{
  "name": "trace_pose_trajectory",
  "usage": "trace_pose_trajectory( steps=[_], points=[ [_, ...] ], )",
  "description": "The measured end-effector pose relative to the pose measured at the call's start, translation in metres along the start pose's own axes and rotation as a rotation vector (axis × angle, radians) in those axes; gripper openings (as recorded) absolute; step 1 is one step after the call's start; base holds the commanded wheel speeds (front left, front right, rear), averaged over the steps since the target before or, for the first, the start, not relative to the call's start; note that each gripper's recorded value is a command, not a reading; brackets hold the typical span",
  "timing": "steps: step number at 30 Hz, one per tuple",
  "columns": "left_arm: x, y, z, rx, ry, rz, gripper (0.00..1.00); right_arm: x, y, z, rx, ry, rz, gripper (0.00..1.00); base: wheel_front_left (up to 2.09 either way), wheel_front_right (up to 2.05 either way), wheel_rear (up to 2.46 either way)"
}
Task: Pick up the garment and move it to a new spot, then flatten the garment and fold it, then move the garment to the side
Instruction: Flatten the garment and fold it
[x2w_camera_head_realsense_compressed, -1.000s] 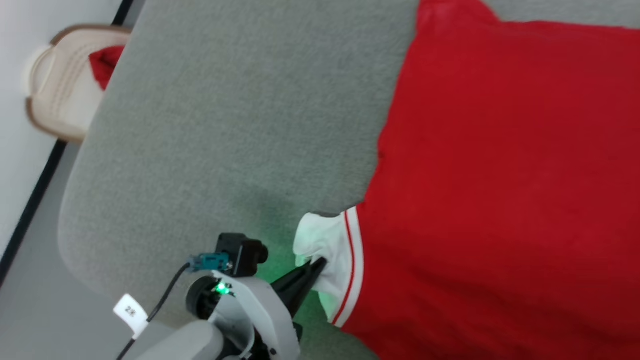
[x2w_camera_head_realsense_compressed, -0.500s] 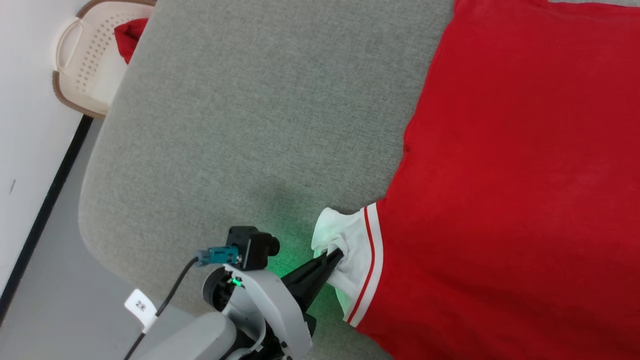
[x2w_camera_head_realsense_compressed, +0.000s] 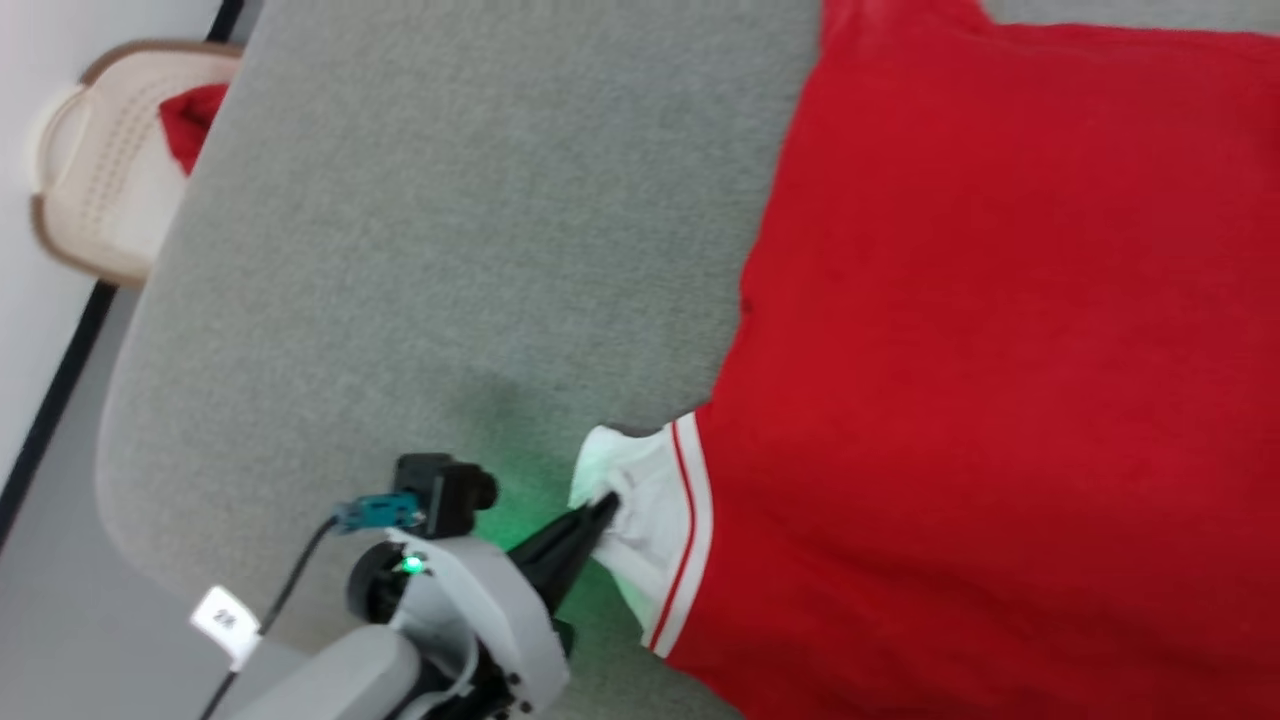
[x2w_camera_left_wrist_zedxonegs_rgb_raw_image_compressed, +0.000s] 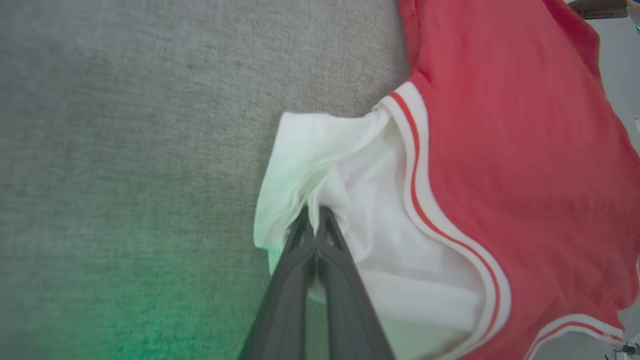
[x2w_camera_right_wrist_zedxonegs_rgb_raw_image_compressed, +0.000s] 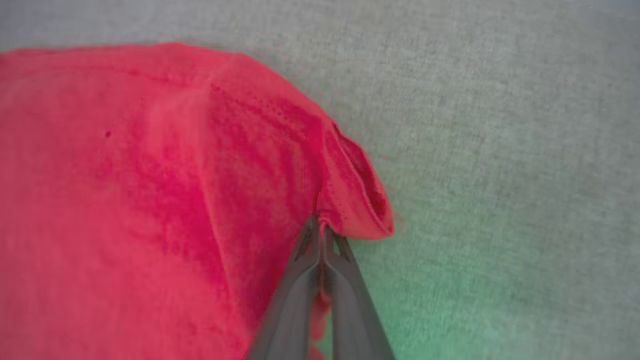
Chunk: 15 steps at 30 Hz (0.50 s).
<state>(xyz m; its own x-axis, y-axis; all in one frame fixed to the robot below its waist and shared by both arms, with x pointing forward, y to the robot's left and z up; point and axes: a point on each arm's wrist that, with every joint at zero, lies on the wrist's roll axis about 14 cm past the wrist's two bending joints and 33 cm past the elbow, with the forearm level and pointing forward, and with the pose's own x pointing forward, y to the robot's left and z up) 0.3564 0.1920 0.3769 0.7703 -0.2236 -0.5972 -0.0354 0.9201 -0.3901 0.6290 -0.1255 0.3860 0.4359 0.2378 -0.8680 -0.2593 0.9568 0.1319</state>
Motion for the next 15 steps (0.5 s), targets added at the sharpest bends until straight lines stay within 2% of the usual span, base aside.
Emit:
trace_pose_trajectory(
  steps=[4, 7, 15],
  points=[
    [-0.003, 0.003, 0.004, 0.009, -0.009, 0.005, 0.00, -0.026, 0.003, -0.018, -0.051, -0.007, 0.044, 0.00, 0.00, 0.00, 0.00],
    [-0.003, 0.002, 0.005, 0.014, -0.009, 0.002, 0.00, -0.038, -0.005, -0.031, -0.075, -0.009, 0.036, 0.00, 0.00, 0.00, 0.00],
    [-0.006, -0.006, 0.010, 0.041, -0.015, -0.025, 0.00, -0.081, -0.027, -0.097, -0.046, -0.004, 0.063, 0.00, 0.00, 0.00, 0.00]
  ],
)
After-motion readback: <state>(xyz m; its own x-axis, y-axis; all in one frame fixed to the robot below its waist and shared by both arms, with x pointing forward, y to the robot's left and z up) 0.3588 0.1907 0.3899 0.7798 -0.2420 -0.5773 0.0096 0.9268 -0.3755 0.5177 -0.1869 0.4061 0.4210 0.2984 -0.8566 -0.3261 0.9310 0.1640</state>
